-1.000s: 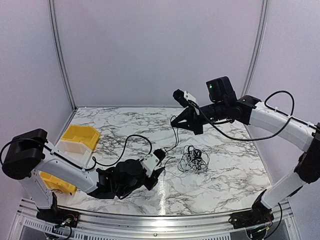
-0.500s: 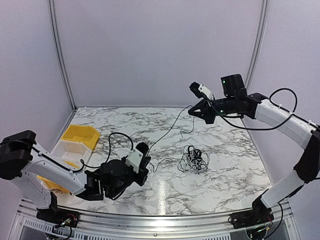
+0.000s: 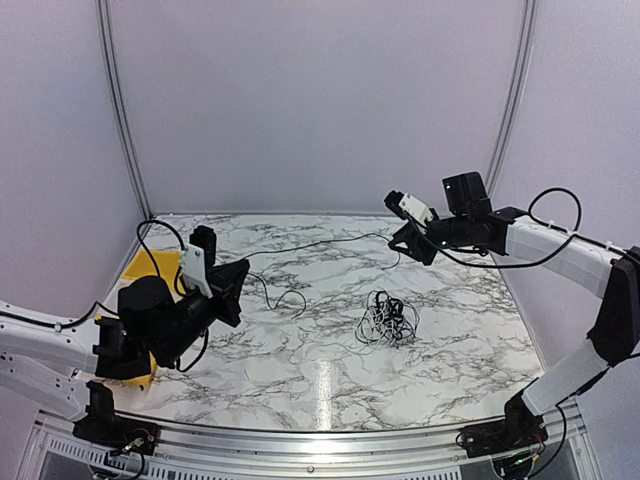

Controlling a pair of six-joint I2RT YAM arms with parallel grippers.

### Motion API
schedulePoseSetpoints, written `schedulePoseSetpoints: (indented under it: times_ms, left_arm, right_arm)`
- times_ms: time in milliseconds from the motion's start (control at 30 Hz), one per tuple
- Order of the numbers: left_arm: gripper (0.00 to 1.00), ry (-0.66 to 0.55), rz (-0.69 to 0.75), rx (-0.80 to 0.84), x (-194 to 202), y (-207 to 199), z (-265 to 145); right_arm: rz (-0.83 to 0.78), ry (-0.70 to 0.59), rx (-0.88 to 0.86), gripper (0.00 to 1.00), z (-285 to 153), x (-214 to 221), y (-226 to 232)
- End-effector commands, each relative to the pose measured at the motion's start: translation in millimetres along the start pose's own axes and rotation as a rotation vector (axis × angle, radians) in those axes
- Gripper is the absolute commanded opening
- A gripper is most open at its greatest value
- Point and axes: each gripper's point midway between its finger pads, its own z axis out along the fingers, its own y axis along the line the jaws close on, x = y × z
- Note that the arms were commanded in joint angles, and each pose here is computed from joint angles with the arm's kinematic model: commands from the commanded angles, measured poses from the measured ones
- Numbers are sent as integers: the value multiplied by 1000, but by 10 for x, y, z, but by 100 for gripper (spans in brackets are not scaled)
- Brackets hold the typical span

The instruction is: Untangle the cables

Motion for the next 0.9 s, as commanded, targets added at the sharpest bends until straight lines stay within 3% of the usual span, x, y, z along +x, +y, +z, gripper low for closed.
schedulePoseSetpoints:
  times_ms: [0, 100, 167, 400, 567, 867]
  left_arm:
    - [0, -13, -13, -76, -429, 259, -54]
    - [0, 47, 18, -104, -617, 326, -38]
    - [0, 99, 29, -154, -711, 432, -27]
    - [0, 278, 62, -288, -972, 724, -2]
    - [0, 277, 82, -358, -1191, 879, -56]
    - [0, 277, 74, -491, -1353, 1295, -37]
  right_arm:
    - [40, -21, 64, 38, -222, 67, -219]
    - [30, -114, -60, 54, -390, -45, 109]
    - [27, -153, -110, 56, -469, -29, 280]
    - [-26, -188, -111, 58, -523, 353, 558]
    - [-45, -161, 11, 59, -553, 453, 329]
    - [-59, -127, 31, 59, -512, 550, 287]
